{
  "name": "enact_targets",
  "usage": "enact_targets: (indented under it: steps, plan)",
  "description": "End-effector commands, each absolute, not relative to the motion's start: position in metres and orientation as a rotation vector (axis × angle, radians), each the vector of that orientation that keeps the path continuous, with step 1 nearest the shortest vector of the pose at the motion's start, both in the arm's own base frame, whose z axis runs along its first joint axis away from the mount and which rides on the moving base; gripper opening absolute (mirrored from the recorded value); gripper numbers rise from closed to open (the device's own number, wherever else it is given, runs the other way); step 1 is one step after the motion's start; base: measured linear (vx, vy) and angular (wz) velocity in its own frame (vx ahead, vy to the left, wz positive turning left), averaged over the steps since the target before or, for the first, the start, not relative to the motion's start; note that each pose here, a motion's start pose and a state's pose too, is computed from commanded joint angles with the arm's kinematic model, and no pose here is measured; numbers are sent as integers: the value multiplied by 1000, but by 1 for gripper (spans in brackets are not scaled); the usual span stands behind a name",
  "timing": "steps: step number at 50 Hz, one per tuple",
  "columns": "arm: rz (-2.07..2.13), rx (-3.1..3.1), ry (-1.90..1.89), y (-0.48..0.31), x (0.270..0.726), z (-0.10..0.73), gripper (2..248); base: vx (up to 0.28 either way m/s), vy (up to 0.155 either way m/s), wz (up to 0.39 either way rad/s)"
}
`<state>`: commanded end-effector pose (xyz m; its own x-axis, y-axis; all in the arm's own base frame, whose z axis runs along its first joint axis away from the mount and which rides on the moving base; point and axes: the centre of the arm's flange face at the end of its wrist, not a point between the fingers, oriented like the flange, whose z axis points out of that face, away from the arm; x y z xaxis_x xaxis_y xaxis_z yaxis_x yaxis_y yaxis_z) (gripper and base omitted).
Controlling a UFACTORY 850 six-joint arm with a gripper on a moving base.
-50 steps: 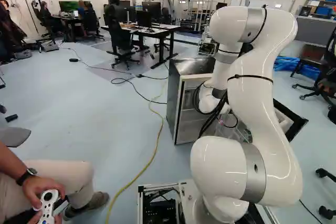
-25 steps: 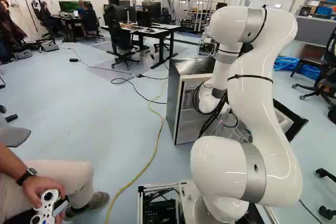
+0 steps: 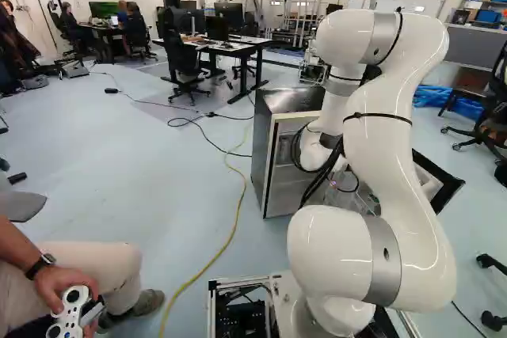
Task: Grab a drink from the fridge
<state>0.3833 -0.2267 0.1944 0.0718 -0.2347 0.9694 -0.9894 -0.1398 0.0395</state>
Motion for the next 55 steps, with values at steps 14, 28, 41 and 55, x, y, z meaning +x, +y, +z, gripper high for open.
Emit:
enact_targets:
  steps: [14,28,41,55]
  plan:
    - [1141,1514,-1275,-227,383,194,81,0,0,0]
    - [1141,1514,-1275,-227,383,194,81,0,0,0]
    - [1145,1512,-1276,-227,383,197,81,0,0,0]
    - [1159,1503,-1281,-226,382,206,81,0,0,0]
